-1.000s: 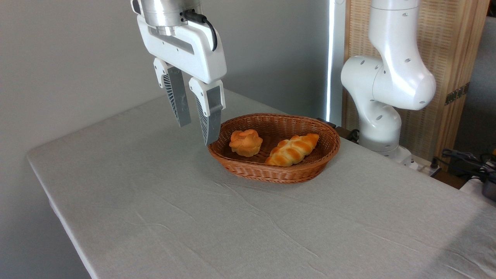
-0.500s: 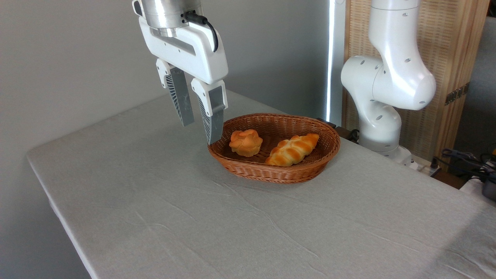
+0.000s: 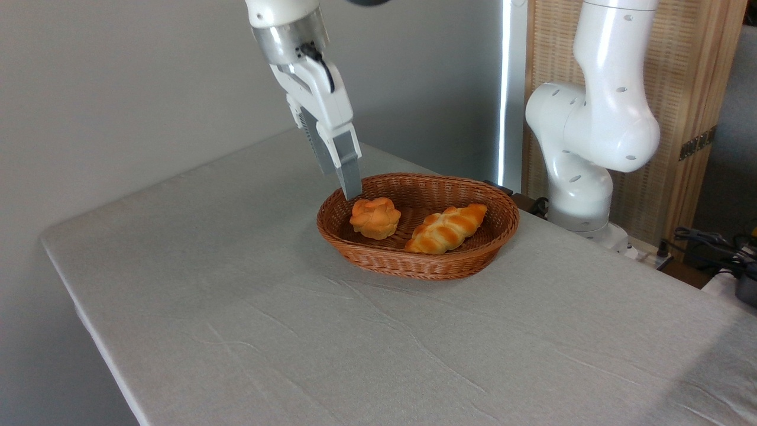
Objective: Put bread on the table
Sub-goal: 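Move the open gripper down over the round bread roll in the basket, then close the gripper on the round bread roll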
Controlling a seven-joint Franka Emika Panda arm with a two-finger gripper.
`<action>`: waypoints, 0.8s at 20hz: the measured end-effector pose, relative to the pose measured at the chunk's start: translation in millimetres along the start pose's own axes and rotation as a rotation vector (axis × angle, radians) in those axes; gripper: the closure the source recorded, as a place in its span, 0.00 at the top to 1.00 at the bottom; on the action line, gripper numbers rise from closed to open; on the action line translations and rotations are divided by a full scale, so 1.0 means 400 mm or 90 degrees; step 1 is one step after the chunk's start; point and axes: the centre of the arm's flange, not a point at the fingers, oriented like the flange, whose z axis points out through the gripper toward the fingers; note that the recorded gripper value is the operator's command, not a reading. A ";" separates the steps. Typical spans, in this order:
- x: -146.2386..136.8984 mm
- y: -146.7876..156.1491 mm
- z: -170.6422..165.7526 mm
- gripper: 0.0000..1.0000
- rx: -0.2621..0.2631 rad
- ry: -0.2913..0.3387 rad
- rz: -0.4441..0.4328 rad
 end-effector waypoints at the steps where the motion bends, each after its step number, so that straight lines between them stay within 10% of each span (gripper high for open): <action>1: 0.013 0.028 0.036 1.00 0.001 -0.004 0.015; 12: 0.064 0.215 0.301 0.96 -0.002 -0.077 0.107; 16: 0.066 0.211 0.314 0.35 0.007 -0.065 0.107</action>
